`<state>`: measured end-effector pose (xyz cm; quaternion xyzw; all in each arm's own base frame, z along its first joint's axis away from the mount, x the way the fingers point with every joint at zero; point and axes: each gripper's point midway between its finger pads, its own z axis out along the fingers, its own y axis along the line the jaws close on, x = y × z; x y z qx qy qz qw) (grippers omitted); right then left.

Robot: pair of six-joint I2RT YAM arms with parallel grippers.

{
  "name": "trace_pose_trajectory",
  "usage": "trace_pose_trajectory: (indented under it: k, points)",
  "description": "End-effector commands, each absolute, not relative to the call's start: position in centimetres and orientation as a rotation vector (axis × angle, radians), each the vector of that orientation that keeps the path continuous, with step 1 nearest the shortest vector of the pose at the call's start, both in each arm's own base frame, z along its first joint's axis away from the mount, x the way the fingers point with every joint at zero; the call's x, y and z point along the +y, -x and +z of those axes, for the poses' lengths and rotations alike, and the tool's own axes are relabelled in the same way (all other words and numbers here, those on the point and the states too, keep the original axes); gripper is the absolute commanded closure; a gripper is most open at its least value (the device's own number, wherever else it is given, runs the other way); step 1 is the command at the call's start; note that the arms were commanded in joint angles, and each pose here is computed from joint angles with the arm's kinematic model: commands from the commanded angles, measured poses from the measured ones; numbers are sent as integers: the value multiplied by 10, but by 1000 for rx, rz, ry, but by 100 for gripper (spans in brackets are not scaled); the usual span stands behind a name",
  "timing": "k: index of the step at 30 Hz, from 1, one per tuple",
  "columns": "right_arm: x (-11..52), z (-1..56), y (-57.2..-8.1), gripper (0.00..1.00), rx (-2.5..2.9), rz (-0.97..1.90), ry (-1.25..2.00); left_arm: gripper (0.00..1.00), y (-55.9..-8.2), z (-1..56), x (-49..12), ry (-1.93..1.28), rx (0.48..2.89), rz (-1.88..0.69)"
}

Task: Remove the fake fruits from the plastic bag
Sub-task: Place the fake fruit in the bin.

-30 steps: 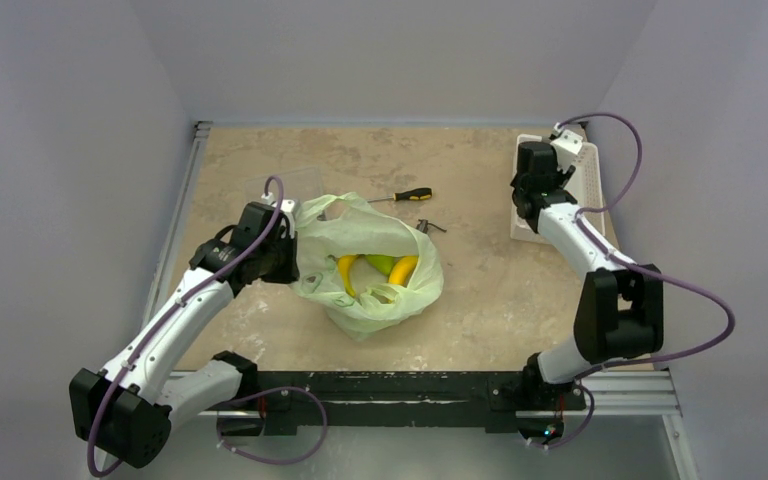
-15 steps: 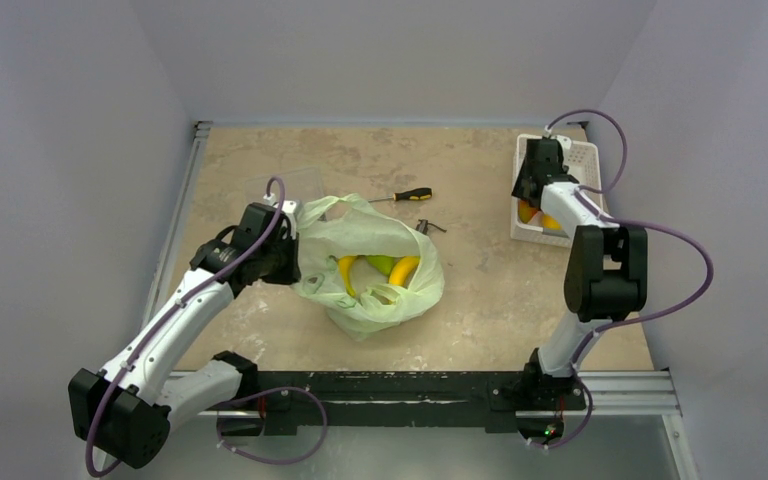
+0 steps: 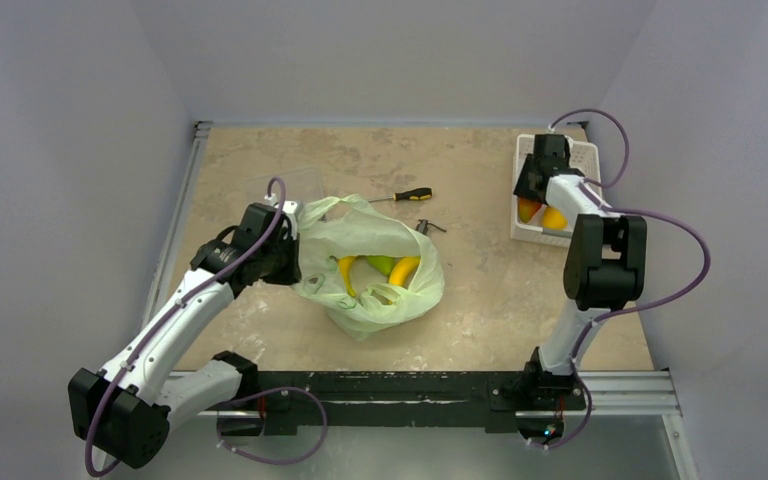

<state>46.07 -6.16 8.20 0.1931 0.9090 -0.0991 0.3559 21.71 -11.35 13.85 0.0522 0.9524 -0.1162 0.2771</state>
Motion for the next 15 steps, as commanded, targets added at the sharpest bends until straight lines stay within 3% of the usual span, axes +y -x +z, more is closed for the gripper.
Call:
trace_pose_trajectory:
  k: [1,6,15]
  points:
    - [-72,109,-462,37,2266,-310,-574,100,-223,152,-118,-143,2509,-337]
    - [-64,134,-461,21,2204,-239,-529,100,-223,153,-120,-151,2507,-354]
    - [-25,190,-452,19,2076,-71,-399,100,-221,154,-121,-154,2502,-362]
